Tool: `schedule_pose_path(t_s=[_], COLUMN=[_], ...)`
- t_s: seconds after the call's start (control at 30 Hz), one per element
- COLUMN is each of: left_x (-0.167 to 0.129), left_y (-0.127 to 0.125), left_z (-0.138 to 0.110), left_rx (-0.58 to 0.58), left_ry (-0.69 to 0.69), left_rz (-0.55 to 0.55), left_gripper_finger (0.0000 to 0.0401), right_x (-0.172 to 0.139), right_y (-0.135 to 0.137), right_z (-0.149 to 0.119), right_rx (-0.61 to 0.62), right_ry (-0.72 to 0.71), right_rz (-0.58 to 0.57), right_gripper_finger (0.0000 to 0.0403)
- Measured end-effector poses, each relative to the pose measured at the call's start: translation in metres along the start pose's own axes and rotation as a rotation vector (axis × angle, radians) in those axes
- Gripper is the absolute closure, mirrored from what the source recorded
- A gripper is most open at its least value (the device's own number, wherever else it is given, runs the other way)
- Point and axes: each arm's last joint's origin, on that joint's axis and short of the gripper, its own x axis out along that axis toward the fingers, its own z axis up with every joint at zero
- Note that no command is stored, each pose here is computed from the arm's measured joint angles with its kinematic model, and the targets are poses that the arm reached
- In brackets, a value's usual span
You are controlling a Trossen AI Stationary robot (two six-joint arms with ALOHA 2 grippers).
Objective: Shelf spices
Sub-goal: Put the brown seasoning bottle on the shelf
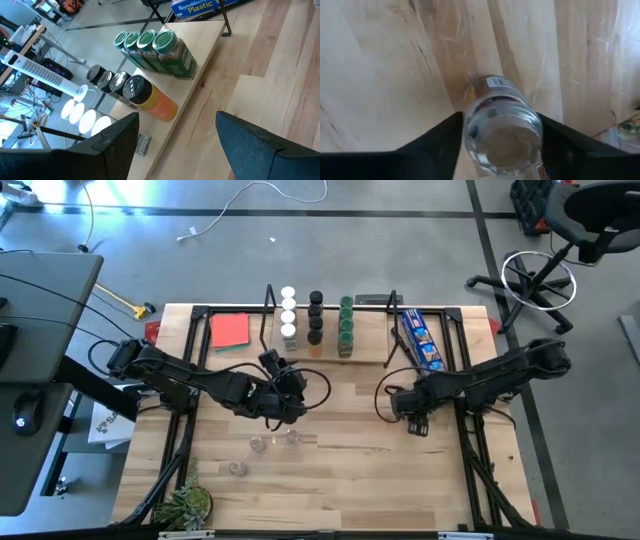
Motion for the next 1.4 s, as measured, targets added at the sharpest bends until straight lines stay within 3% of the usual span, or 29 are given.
schedule_pose_path(t_s=[0.1,0.23,0.43,0.6,0.73,0.9,1.1,1.4], left_x=[0.000,-0.001,-0.004,-0.005,-0.005,-0.008,-0.009,-0.009], left_y=[0.000,0.000,-0.003,-0.004,-0.004,-0.006,-0.006,-0.006], left_z=[0.000,0.000,0.000,0.000,0.000,0.000,-0.001,-0.001], left_rx=[0.001,0.002,0.006,0.004,0.005,0.006,-0.005,-0.005], left_ry=[0.000,-0.001,-0.011,-0.016,-0.017,-0.022,-0.023,-0.024], left_rz=[0.000,-0.002,-0.005,-0.008,-0.009,-0.016,-0.017,-0.016], left_gripper_finger=[0.0142,0.0142,0.0142,0.0142,0.0142,0.0142,0.0142,0.0142], right_x=[0.000,-0.012,-0.092,-0.168,-0.191,-0.182,-0.139,-0.078], right_y=[0.002,0.005,0.000,-0.045,-0.102,-0.175,-0.243,-0.277], right_z=[0.003,0.014,0.056,0.095,0.130,0.171,0.192,0.203], right_rx=[-0.001,0.008,0.041,0.064,0.045,-0.045,-0.055,-0.082], right_ry=[-0.018,-0.081,-0.303,-0.443,-0.397,-0.285,-0.147,-0.067], right_rz=[0.017,0.055,0.108,0.010,-0.086,-0.154,-0.094,-0.008], right_gripper_finger=[0.0239,0.0240,0.0240,0.0240,0.0240,0.0240,0.0240,0.0240])
